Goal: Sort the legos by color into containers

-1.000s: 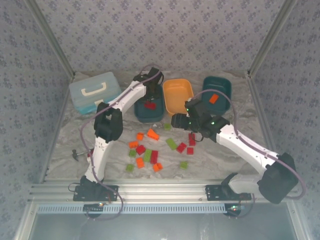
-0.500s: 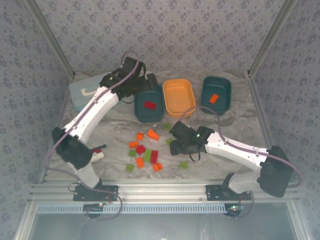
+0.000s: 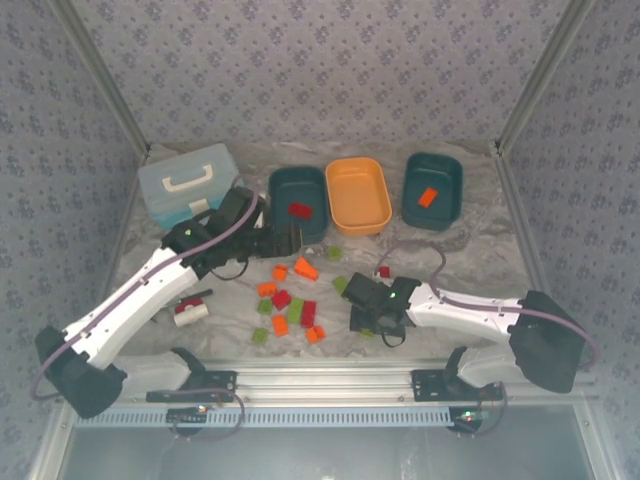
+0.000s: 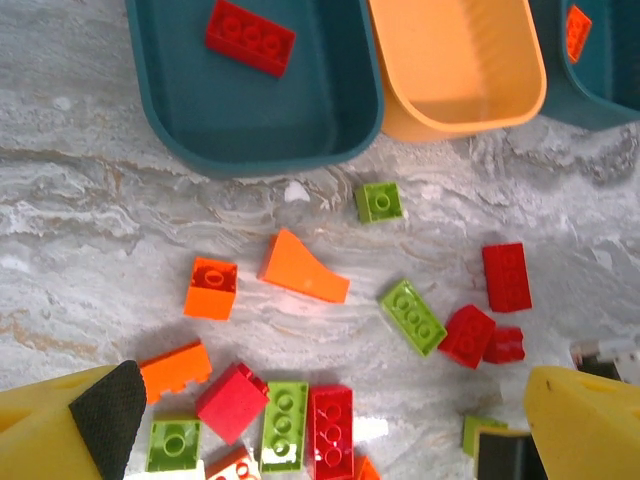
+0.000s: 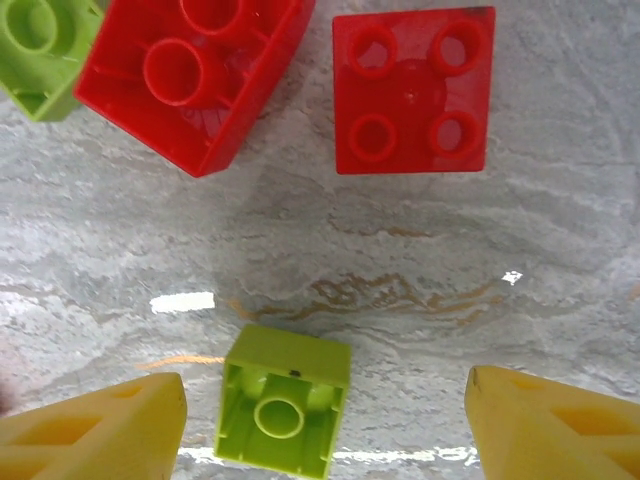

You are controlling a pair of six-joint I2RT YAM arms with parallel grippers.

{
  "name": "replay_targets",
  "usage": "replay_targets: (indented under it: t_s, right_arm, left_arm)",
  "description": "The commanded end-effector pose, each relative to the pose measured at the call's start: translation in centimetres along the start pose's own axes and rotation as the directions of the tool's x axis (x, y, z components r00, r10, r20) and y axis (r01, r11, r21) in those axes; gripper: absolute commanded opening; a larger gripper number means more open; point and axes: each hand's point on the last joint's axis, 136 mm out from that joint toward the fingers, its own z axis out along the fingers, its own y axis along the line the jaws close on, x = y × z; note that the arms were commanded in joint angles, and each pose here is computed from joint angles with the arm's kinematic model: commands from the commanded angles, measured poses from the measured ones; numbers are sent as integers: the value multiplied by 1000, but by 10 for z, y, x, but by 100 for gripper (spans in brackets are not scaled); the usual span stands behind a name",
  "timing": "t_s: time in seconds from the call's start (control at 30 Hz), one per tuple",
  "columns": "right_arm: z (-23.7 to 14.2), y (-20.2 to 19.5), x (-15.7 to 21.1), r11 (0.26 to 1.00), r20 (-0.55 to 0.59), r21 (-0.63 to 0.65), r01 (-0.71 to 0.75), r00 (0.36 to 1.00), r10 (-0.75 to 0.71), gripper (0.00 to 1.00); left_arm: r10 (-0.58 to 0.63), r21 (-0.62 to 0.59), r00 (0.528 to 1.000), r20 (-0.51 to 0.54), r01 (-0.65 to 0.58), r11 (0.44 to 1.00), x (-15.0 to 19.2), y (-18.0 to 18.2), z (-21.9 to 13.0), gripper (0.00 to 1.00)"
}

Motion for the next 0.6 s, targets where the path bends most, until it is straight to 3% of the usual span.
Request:
replay_targets:
  t_s: [0.0, 0.13, 0.57]
  right_arm:
    - [7, 2, 4, 999, -10, -3, -43, 999, 43, 76]
    - [14, 2, 8, 999, -22, 8, -53, 998, 53, 76]
    - [27, 2, 10, 998, -19, 16, -68, 997, 68, 45]
  left_arm:
    - [-14, 15, 1000, 2, 14, 1000, 9, 0, -4, 99]
    - [-14, 20, 1000, 1, 14, 1000, 14, -2, -5, 99]
    - [10, 77, 1000, 29, -12, 997, 24, -11, -20, 99]
